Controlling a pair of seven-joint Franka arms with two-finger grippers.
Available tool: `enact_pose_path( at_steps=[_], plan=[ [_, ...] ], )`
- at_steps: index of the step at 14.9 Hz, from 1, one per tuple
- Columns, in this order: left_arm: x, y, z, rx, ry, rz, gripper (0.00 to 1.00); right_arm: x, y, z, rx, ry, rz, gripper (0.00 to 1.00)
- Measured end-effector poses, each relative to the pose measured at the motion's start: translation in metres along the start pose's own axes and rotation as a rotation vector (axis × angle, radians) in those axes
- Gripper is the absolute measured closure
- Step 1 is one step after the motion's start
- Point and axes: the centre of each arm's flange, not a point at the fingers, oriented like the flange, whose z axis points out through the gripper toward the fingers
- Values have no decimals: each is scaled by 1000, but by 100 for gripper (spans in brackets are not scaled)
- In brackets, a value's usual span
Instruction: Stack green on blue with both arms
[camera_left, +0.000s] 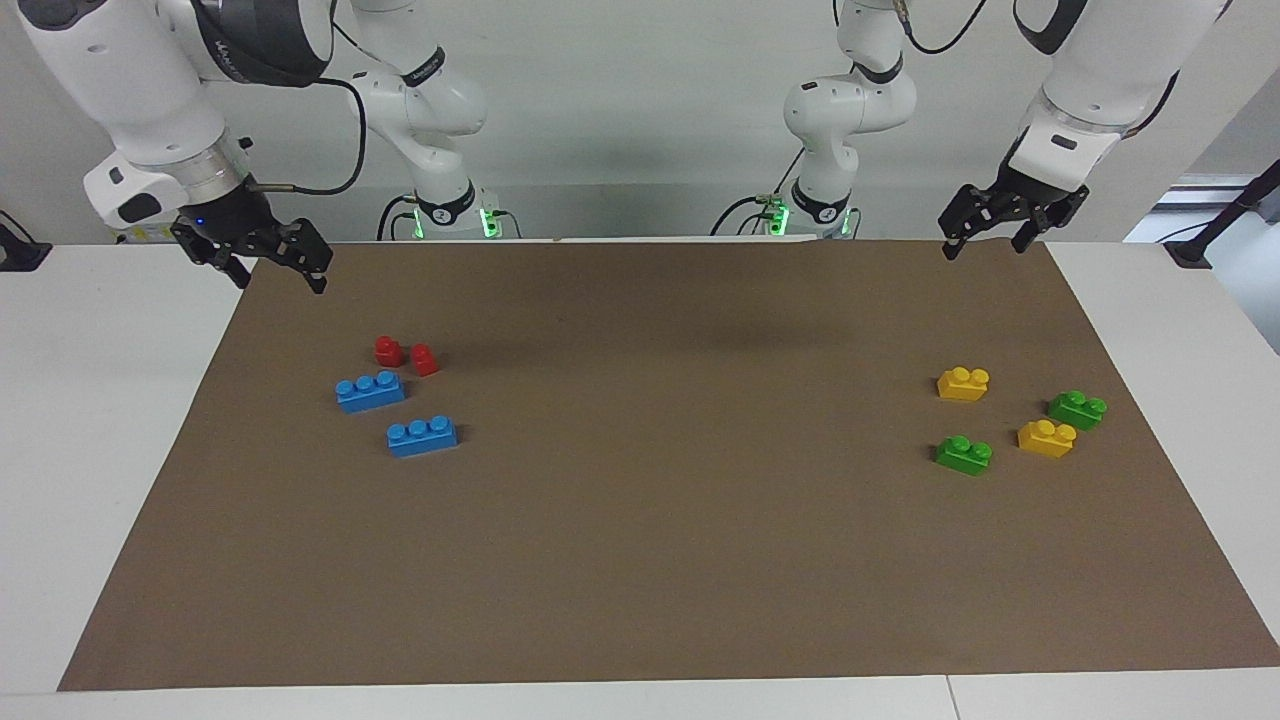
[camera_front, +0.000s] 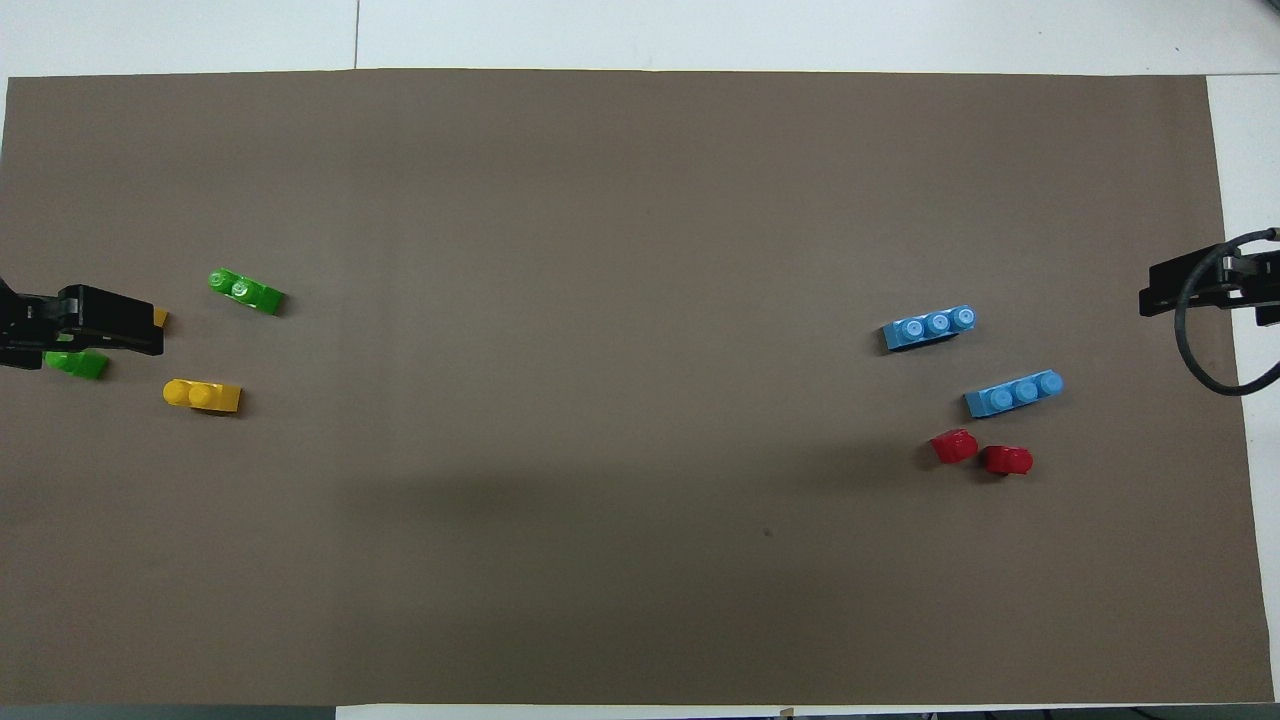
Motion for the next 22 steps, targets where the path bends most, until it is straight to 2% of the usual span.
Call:
enact_pose_path(
  at_steps=[10,12,17,20,22],
  plan=[
    [1,-8,8,-1,8,-31,0,0,0,2,0,-4,0,0],
    [1,-10,19,-2,14,-111,0,0,0,2,0,-4,0,0],
    [15,-8,48,-48,66,-440,0,0,0,2,0,-4,0,0],
    [29,-16,71,-68,71,-571,0,0,0,2,0,-4,0,0],
    [44,-25,92,-80,68,-643,0,3,0,1,1,19,0,0]
  ],
)
